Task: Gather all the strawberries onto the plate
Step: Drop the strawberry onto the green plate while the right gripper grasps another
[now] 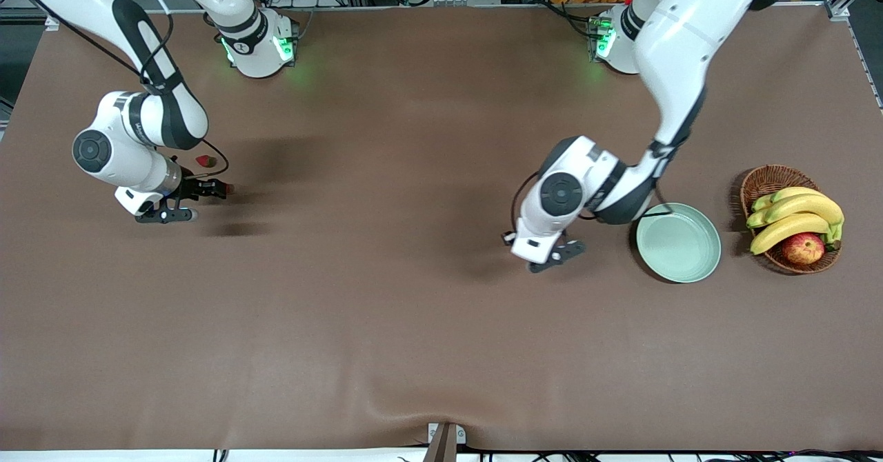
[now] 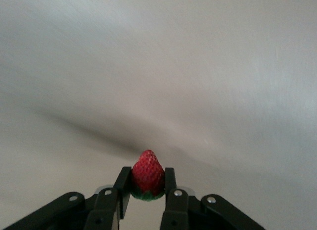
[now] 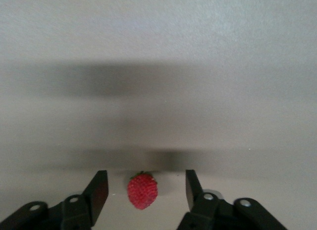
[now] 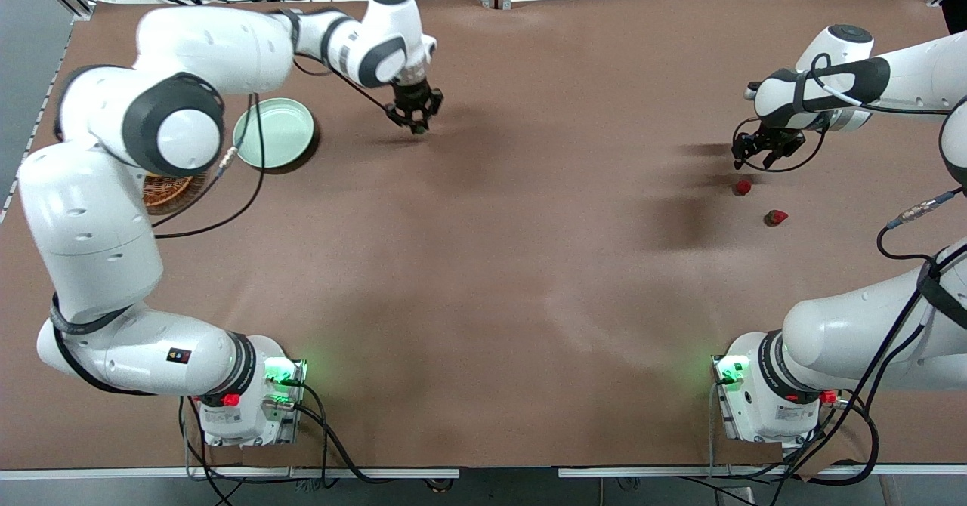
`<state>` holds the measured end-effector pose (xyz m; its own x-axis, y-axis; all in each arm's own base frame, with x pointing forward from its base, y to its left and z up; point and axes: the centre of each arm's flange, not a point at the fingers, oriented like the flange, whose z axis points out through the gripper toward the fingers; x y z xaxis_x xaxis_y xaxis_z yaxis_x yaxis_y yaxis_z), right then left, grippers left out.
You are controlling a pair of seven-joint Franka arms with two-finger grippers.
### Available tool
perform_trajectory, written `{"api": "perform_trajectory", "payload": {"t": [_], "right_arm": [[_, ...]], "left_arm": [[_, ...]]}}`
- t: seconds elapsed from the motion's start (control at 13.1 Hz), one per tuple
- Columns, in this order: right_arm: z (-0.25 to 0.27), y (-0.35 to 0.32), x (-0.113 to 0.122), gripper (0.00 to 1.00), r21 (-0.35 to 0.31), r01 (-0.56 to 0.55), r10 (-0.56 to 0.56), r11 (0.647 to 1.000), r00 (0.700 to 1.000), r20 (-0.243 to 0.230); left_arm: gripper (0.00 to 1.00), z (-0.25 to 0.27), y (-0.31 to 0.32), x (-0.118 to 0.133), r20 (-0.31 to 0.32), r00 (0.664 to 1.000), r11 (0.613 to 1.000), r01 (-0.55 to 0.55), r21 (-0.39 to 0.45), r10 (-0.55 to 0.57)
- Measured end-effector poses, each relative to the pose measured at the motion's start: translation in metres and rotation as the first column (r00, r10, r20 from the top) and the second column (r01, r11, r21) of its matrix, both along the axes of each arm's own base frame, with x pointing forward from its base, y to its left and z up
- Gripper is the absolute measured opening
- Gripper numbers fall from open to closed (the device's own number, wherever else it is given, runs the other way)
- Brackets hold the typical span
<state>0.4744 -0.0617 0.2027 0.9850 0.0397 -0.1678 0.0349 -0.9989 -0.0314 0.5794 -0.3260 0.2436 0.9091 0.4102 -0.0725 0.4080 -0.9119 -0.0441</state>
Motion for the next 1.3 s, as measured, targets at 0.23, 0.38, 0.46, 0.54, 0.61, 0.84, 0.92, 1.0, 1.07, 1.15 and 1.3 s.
{"api": "perform_trajectory", "payload": {"t": [0.23,0.38,0.46,0.54,0.61,0.84,0.92,1.0,1.07,1.15,1.3], "right_arm": [[-0.021,0.003,-0.008,0.58,0.004,-0.004,0.004,1.000,1.000,-0.012],[-0.025,0.005,-0.011,0.54,0.007,-0.007,0.007,1.000,1.000,-0.022],[-0.026,0.006,-0.012,0.54,0.007,-0.009,0.009,1.000,1.000,-0.025],[-0.027,0.007,-0.013,0.52,0.008,-0.010,0.011,1.000,1.000,-0.028],[-0.028,0.008,-0.014,0.50,0.009,-0.011,0.011,1.000,0.999,-0.030],[-0.028,0.008,-0.015,0.29,0.009,-0.011,0.012,1.000,0.999,-0.032],[-0.028,0.008,-0.015,0.29,0.009,-0.012,0.012,1.000,0.999,-0.034],[-0.028,0.008,-0.014,0.29,0.010,-0.013,0.013,1.000,0.999,-0.035],[-0.024,0.009,-0.010,0.29,0.011,-0.015,0.016,1.000,0.999,-0.035],[-0.017,0.011,-0.001,0.29,0.012,-0.022,0.022,1.000,0.999,-0.035],[0.012,0.022,0.031,0.29,0.018,-0.019,0.020,1.000,1.000,-0.025]], "left_arm": [[0.31,0.050,0.073,0.021,0.035,0.999,0.999,0.022,0.030,-0.023],[0.31,0.059,0.128,0.027,0.031,0.996,0.996,0.077,0.041,-0.078],[0.31,0.057,0.153,0.029,0.018,0.994,0.994,0.103,0.044,-0.104],[0.31,0.052,0.177,0.029,0.002,0.992,0.991,0.128,0.043,-0.128],[0.31,0.047,0.197,0.030,-0.011,0.989,0.988,0.148,0.039,-0.148],[0.31,0.035,0.251,0.032,-0.020,0.974,0.974,0.226,0.018,-0.225],[0.31,0.031,0.267,0.032,-0.008,0.965,0.965,0.263,0.009,-0.263],[0.31,0.025,0.285,0.032,0.006,0.952,0.952,0.307,0.000,-0.307],[0.31,0.017,0.308,0.033,0.019,0.939,0.939,0.343,-0.011,-0.342],[0.31,0.008,0.326,0.032,0.027,0.931,0.931,0.365,-0.022,-0.364],[0.31,-0.014,0.340,0.031,0.025,0.923,0.922,0.385,-0.043,-0.384]]}}
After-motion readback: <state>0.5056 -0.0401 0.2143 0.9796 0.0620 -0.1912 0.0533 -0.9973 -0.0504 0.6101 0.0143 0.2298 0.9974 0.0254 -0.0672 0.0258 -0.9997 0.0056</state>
